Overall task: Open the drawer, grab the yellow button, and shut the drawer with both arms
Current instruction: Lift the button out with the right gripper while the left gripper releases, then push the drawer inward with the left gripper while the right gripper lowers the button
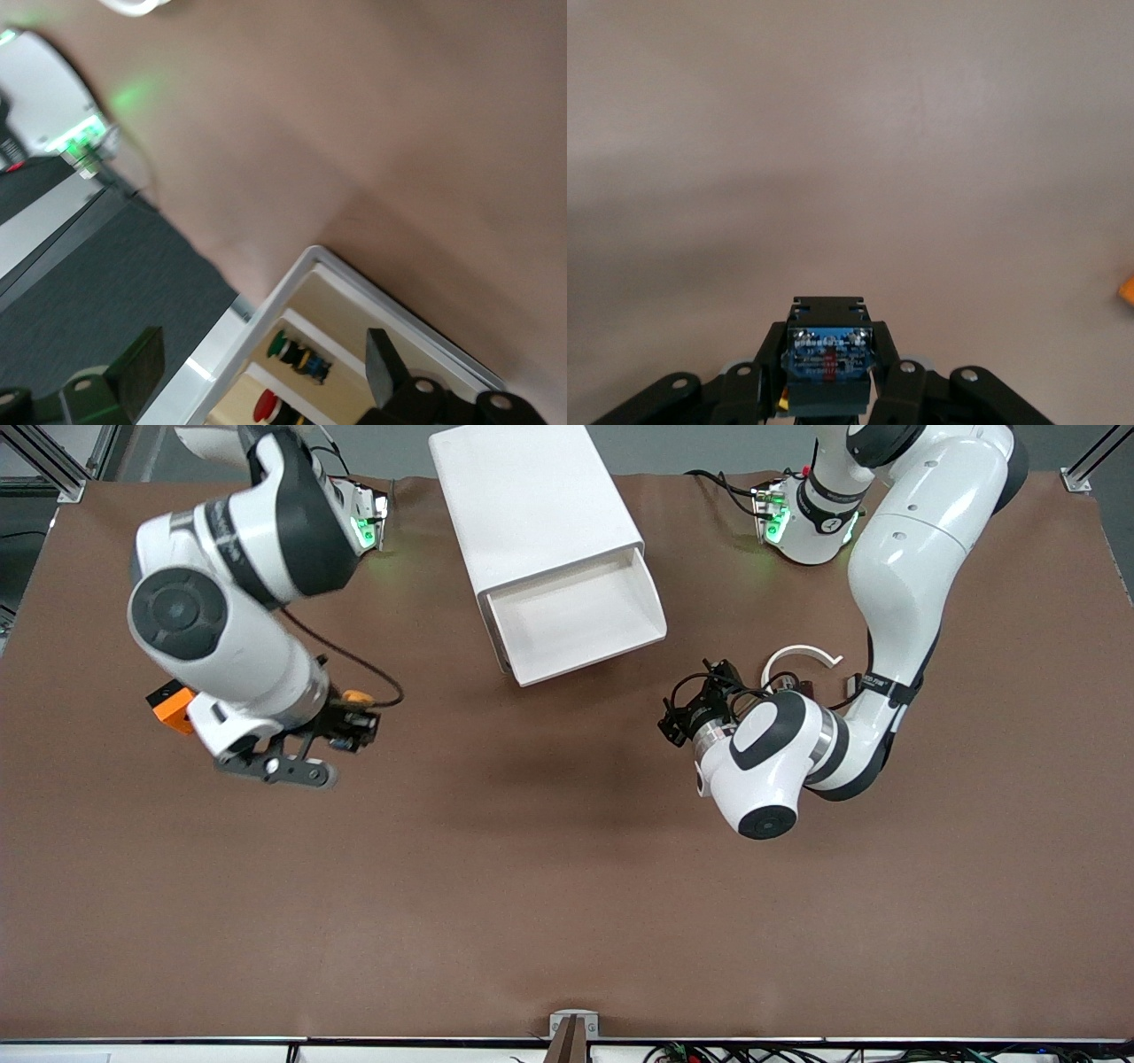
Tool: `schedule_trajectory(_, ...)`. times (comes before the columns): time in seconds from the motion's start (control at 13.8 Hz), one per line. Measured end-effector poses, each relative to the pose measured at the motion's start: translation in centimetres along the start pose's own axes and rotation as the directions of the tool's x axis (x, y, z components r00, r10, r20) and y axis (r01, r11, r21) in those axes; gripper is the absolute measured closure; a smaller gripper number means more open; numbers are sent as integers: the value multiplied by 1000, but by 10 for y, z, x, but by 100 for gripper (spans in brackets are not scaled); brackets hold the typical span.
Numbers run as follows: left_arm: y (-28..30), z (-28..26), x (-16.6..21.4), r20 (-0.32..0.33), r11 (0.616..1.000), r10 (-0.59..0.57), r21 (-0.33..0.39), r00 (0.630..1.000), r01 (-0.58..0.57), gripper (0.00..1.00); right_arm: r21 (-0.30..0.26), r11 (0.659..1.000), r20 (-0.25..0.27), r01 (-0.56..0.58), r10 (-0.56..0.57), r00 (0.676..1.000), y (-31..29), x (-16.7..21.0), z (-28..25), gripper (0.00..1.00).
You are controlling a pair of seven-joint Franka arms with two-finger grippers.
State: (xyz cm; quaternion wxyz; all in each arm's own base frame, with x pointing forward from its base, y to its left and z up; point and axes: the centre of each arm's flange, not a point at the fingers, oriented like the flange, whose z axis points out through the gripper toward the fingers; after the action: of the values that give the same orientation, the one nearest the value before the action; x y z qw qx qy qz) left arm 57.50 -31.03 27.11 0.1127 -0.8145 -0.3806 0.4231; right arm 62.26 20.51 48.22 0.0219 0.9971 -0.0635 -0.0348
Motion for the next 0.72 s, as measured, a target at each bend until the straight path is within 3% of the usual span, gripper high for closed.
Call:
schedule_trajectory(0.36, -14, -54, -23, -181, 976, 110, -167, 977, -141, 0, 16, 999, -30, 40, -39, 999, 119, 48, 73, 58)
schedule_trajectory(0.58, -13, -61, -36, -229, 966, 118, -200, 966, -165, 0, 19, 998, -34, 67, -67, 997, 180, 56, 112, 58)
schedule_trajectory(0.72, -7, -63, -39, -298, 959, 112, -218, 948, -182, 0, 19, 996, -54, 91, -90, 995, 217, 58, 143, 58)
